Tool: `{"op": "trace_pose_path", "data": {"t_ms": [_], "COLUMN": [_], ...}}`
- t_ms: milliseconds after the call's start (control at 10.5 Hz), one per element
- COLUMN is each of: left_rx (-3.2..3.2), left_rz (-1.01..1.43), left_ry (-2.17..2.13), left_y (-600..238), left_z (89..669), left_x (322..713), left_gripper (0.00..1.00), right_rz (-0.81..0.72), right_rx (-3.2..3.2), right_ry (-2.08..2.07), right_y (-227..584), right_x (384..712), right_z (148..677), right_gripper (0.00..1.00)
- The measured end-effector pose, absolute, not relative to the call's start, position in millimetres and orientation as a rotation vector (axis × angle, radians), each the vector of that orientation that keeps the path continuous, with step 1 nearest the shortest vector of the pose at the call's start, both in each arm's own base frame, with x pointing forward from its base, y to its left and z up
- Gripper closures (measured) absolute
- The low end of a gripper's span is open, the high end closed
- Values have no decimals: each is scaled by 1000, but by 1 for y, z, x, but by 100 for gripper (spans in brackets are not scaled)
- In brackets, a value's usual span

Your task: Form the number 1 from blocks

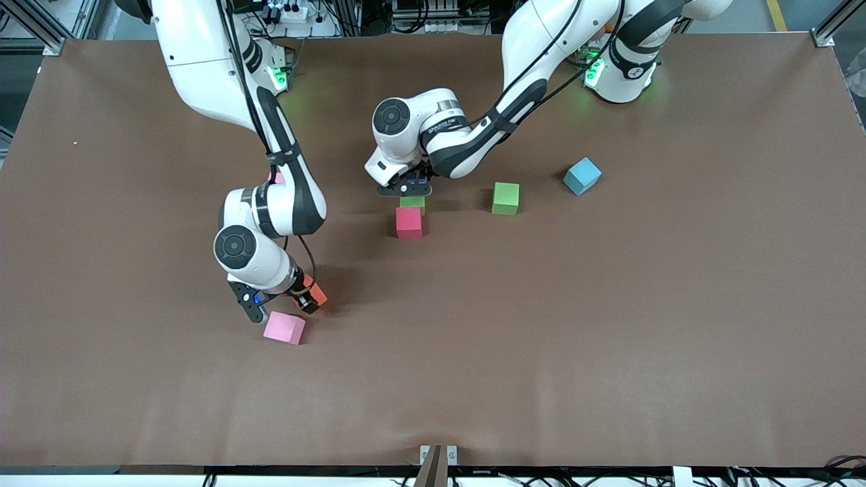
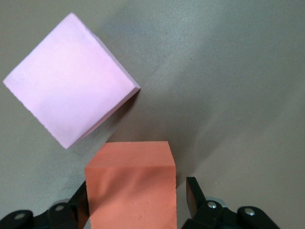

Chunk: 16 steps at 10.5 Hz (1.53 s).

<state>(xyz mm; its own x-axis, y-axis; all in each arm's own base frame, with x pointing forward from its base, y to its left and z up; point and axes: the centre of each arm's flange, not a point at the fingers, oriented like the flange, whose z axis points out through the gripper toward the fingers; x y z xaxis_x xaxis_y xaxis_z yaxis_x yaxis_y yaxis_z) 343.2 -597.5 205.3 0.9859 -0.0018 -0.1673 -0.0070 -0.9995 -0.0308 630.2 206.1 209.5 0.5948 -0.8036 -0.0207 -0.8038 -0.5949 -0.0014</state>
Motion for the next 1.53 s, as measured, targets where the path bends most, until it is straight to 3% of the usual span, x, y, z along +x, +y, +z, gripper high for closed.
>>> {"op": "trace_pose_path", "data": {"t_ms": [382, 478, 860, 1146, 1529], "left_rx": [-3064, -3060, -3008, -2957, -3029], "left_rz": [184, 165, 207, 315, 387], "left_ry": [-50, -70, -46, -2, -6], "left_y": [-577, -561, -457, -400, -352], "left_z": [268, 285, 289, 255, 261], "left_x": [374, 396, 474, 488, 501], "left_gripper": [0, 0, 0, 0, 0], "right_rz": [11, 6, -22, -137, -300], "right_rx": [-2813, -2811, -2818, -2923, -3093], "right_ry": [1376, 1375, 1327, 1086, 530], "right_y": [198, 198, 208, 262, 381], "right_x": [633, 634, 635, 629, 580], "right_z": [211, 212, 217, 251, 291], "right_gripper": [26, 36, 38, 38, 38]}}
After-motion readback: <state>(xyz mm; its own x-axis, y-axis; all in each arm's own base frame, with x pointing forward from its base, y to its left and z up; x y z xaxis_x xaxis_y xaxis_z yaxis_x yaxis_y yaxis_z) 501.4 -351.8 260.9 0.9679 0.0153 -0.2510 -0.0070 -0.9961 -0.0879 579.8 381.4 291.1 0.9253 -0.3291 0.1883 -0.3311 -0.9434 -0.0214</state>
